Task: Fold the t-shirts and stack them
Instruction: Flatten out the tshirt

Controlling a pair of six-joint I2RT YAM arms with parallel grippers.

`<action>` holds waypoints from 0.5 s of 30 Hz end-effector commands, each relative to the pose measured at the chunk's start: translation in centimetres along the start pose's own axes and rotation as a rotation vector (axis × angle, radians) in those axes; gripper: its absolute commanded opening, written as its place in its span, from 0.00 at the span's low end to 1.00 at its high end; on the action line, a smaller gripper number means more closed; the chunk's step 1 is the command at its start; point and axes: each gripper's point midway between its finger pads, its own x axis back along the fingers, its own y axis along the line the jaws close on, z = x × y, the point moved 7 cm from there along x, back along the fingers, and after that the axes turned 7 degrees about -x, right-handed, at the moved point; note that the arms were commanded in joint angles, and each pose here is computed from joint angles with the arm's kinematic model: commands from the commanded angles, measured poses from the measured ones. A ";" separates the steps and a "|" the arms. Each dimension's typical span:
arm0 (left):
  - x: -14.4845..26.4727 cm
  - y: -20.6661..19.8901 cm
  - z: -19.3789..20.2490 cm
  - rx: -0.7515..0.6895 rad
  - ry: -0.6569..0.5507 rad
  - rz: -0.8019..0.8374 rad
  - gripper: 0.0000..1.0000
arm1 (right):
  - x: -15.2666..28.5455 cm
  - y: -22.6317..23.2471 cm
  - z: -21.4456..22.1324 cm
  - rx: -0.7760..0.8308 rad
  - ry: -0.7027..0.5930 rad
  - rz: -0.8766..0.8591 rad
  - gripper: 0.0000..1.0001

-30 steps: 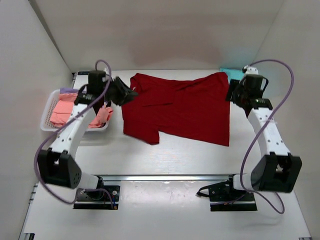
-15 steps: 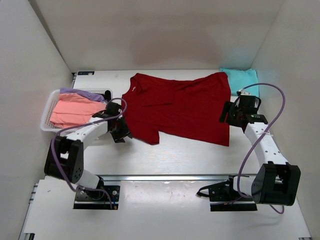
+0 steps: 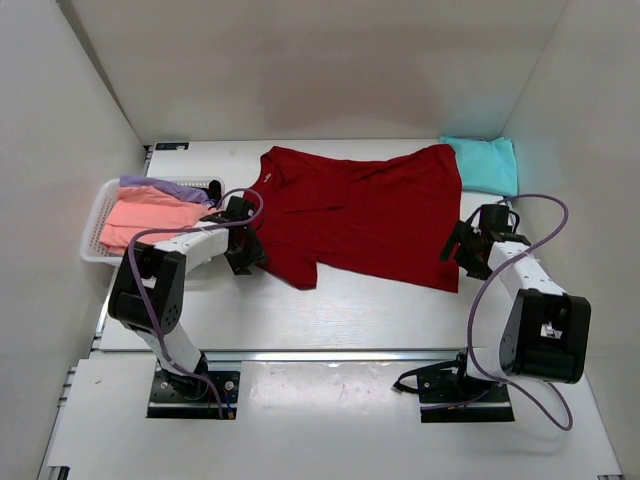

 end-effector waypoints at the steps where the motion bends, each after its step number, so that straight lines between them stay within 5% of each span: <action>1: 0.1 -0.9 -2.3 0.009 -0.085 0.000 0.57 | -1.0 0.3 0.3 -0.083 0.010 -0.032 0.75; 9: -1.4 -1.2 -2.0 0.040 -0.052 0.029 0.45 | -2.5 0.1 2.4 -0.111 0.102 -0.012 0.75; 11: -1.4 -1.5 -2.0 0.040 -0.055 0.051 0.34 | -2.8 -0.2 3.0 -0.124 0.129 0.000 0.74; 13: -1.7 -1.7 -2.1 0.045 -0.047 0.070 0.06 | -3.1 -0.1 4.1 -0.130 0.172 -0.006 0.66; 14: -1.6 -1.7 -2.3 0.048 -0.052 0.069 0.00 | -3.2 0.2 4.1 -0.115 0.170 -0.011 0.65; 15: -1.8 -1.7 -2.2 0.042 -0.046 0.077 0.00 | -3.3 0.1 4.3 -0.114 0.188 -0.009 0.48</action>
